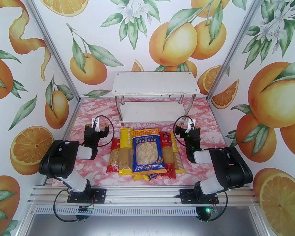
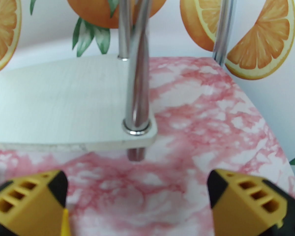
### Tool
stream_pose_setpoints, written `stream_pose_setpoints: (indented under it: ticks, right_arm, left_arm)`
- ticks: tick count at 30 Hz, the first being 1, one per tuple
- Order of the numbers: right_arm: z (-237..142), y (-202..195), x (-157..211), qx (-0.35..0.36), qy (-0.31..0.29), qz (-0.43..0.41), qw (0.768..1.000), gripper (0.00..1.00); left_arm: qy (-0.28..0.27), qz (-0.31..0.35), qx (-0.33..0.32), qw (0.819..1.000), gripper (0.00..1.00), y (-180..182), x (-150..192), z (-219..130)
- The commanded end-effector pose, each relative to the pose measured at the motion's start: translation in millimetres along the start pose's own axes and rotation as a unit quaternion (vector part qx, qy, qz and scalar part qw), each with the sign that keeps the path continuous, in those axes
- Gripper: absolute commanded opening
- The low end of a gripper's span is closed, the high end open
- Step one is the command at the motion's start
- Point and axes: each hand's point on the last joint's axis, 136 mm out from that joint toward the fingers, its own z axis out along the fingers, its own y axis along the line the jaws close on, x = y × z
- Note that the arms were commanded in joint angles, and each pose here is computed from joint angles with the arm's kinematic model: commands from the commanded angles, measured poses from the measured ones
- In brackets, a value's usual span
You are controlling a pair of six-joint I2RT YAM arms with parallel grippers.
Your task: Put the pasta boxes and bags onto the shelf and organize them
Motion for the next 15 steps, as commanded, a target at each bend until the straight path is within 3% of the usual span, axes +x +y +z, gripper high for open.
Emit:
stream_pose_setpoints:
  ticks: [1, 15]
  right_arm:
    - [0.8, -2.1, -6.7, 0.007, -0.014, -0.003, 1.0, 1.0]
    - [1.7, -1.9, -6.2, 0.004, -0.012, -0.001, 1.0, 1.0]
  left_arm:
    - [-0.014, -0.007, 0.002, 1.0, 1.0, 1.0, -12.8, 2.9]
    - [-0.013, -0.007, 0.003, 1.0, 1.0, 0.5, -12.2, 3.4]
